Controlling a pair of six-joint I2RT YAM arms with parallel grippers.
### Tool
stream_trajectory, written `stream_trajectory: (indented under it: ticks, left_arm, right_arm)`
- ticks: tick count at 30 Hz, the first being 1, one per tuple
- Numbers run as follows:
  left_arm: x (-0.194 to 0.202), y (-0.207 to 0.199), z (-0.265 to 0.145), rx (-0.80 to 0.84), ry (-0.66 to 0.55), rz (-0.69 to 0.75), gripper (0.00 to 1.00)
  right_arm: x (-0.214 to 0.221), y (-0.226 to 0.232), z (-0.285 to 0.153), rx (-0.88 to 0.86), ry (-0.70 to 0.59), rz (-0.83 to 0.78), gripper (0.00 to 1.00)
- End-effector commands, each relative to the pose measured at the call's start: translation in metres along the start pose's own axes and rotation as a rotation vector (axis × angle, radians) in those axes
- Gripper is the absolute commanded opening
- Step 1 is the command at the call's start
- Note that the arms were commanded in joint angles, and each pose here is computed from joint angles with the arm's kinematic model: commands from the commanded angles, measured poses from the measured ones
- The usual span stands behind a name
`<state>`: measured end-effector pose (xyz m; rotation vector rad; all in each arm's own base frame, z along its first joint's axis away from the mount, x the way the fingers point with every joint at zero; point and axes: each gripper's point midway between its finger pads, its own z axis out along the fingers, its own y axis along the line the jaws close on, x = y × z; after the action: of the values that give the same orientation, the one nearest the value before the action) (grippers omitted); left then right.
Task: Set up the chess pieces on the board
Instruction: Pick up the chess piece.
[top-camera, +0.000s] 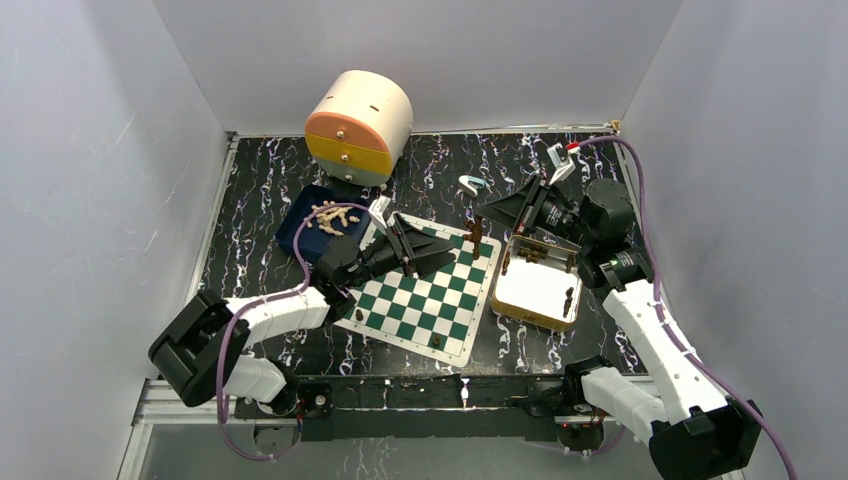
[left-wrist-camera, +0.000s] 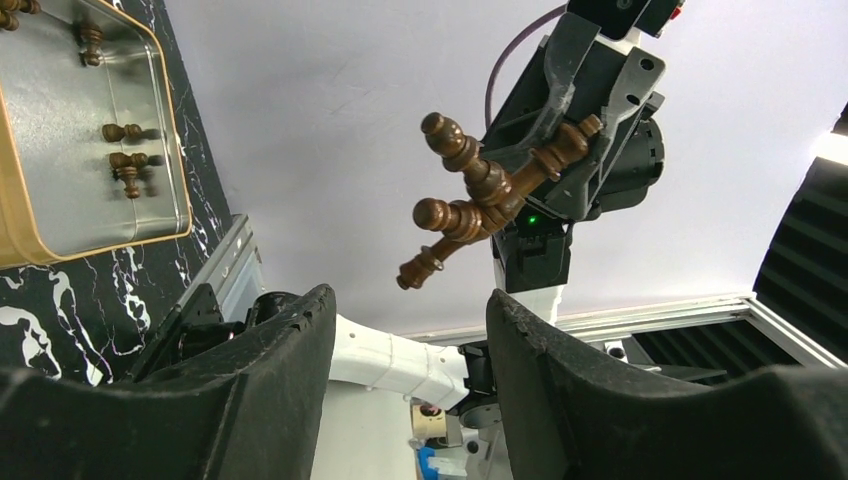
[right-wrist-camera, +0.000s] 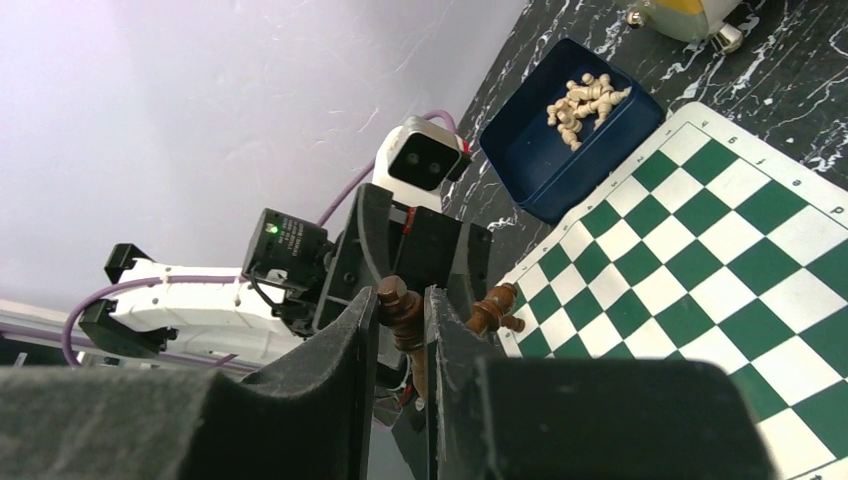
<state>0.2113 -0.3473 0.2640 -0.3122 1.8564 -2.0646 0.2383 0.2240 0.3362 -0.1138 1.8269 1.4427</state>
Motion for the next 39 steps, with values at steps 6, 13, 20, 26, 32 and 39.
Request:
stream_trajectory:
  ticks: [6, 13, 20, 26, 32, 39]
  left_arm:
    - [-0.004, -0.036, 0.008, 0.160, -0.014, 0.055, 0.53]
    - [-0.006, -0.053, 0.013, 0.256, -0.018, 0.042, 0.48]
    - [-0.004, -0.064, 0.020, 0.315, -0.005, 0.027, 0.48]
    - [-0.001, -0.060, 0.024, 0.312, 0.000, 0.022, 0.48]
    - [0.000, -0.060, 0.025, 0.316, 0.003, 0.024, 0.45]
    - [-0.002, -0.057, 0.022, 0.309, -0.018, 0.020, 0.39]
  right_arm:
    - [-0.011, 0.030, -0.004, -0.115, -0.033, -0.044, 0.06]
    - [-0.009, 0.033, -0.005, -0.132, -0.034, -0.026, 0.06]
    - [-0.009, 0.033, -0.005, -0.133, -0.036, -0.022, 0.06]
    - [-0.008, 0.031, -0.004, -0.133, -0.034, -0.017, 0.06]
    - [-0.007, 0.028, -0.002, -0.128, -0.031, -0.015, 0.07]
    - [-0.005, 0.026, -0.002, -0.124, -0.027, -0.012, 0.07]
